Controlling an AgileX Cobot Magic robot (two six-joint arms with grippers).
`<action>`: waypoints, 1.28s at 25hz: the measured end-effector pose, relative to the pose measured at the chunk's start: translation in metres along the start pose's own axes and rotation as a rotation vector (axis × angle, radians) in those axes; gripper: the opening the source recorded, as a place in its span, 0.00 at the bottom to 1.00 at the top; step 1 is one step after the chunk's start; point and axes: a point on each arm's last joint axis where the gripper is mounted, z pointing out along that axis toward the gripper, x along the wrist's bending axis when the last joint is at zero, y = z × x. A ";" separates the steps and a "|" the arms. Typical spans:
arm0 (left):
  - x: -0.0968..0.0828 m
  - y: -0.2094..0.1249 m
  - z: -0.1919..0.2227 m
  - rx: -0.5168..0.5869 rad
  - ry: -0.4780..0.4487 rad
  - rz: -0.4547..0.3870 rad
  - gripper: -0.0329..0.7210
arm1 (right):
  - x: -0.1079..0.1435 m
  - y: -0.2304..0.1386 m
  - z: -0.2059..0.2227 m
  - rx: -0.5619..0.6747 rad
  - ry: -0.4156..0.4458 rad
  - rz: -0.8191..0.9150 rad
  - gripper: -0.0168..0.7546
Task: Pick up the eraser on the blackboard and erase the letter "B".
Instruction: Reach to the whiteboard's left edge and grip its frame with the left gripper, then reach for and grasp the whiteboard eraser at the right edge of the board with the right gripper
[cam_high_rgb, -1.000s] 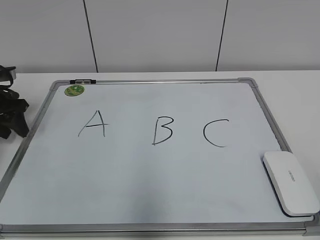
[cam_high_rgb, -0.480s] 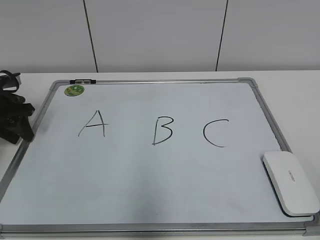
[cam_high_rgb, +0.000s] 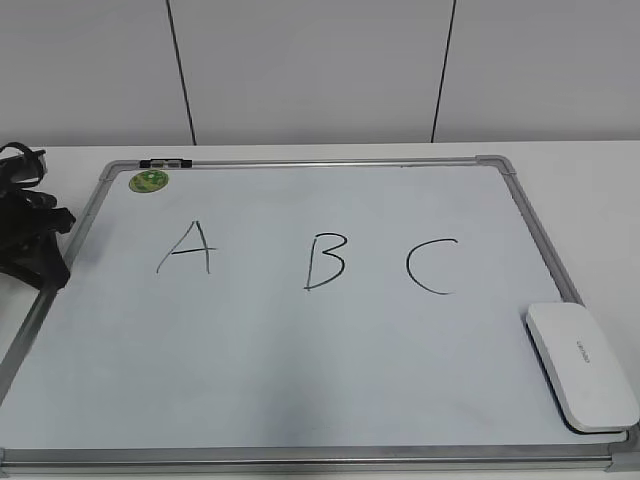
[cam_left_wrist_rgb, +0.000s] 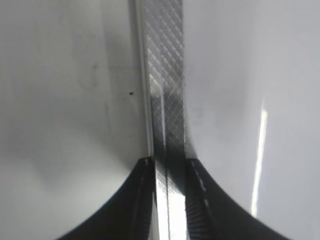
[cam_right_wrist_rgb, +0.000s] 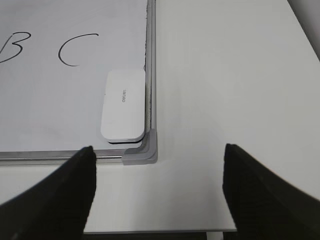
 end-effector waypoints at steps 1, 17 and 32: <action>0.000 0.000 0.000 -0.001 -0.004 -0.003 0.21 | 0.000 0.000 0.000 0.000 0.000 0.000 0.78; -0.001 0.000 0.000 0.010 -0.017 -0.011 0.19 | 0.000 0.000 0.000 0.000 0.000 0.000 0.78; -0.001 0.001 -0.001 0.022 -0.024 -0.011 0.21 | 0.000 0.000 0.000 0.000 0.000 0.000 0.78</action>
